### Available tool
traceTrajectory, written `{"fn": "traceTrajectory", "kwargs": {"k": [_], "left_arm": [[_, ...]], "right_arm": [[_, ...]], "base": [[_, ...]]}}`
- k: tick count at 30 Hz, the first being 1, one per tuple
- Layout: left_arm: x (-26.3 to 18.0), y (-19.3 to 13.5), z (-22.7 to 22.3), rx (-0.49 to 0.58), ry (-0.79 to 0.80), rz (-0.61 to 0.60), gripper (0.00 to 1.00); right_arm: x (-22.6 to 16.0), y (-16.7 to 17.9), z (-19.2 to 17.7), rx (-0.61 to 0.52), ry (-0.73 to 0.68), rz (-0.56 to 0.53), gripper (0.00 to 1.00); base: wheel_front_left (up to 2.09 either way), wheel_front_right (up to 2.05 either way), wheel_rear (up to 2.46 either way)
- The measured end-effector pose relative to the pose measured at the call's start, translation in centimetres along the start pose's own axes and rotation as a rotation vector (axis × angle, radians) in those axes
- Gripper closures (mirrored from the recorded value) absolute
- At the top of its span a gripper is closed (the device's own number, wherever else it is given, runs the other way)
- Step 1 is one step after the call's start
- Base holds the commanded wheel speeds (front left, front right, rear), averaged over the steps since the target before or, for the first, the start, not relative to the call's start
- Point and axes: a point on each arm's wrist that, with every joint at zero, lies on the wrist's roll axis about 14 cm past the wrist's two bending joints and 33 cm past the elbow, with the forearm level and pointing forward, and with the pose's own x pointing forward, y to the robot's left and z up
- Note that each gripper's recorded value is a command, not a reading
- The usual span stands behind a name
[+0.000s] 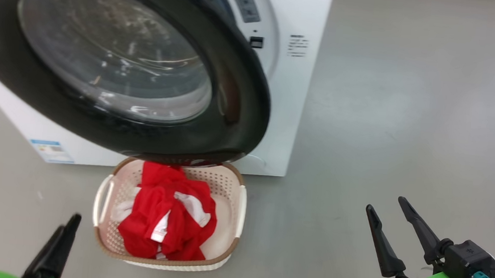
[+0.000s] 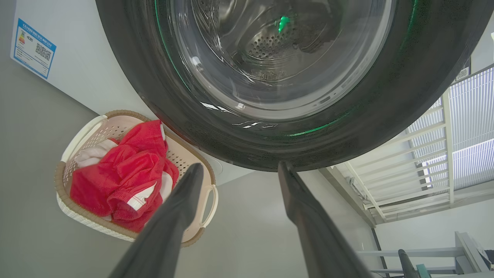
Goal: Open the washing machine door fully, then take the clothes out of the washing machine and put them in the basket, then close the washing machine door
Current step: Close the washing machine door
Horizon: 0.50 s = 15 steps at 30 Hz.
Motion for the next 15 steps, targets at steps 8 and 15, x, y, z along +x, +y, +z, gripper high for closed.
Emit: {"fn": "traceTrajectory", "kwargs": {"k": [8, 15], "left_arm": [[0.2, 1.5, -3.0, 0.020, 0.049, 0.045, 0.00], [1.2, 1.7, -3.5, 0.174, 0.046, 0.030, 0.00]], "right_arm": [[-1.7, -2.6, 0.7, -0.002, -0.022, -0.093, 0.00], [-4.3, -4.8, 0.8, -0.002, -0.022, -0.182, 0.00]], "base": [[0.00, 0.00, 0.00], [0.00, 0.00, 0.00]]}}
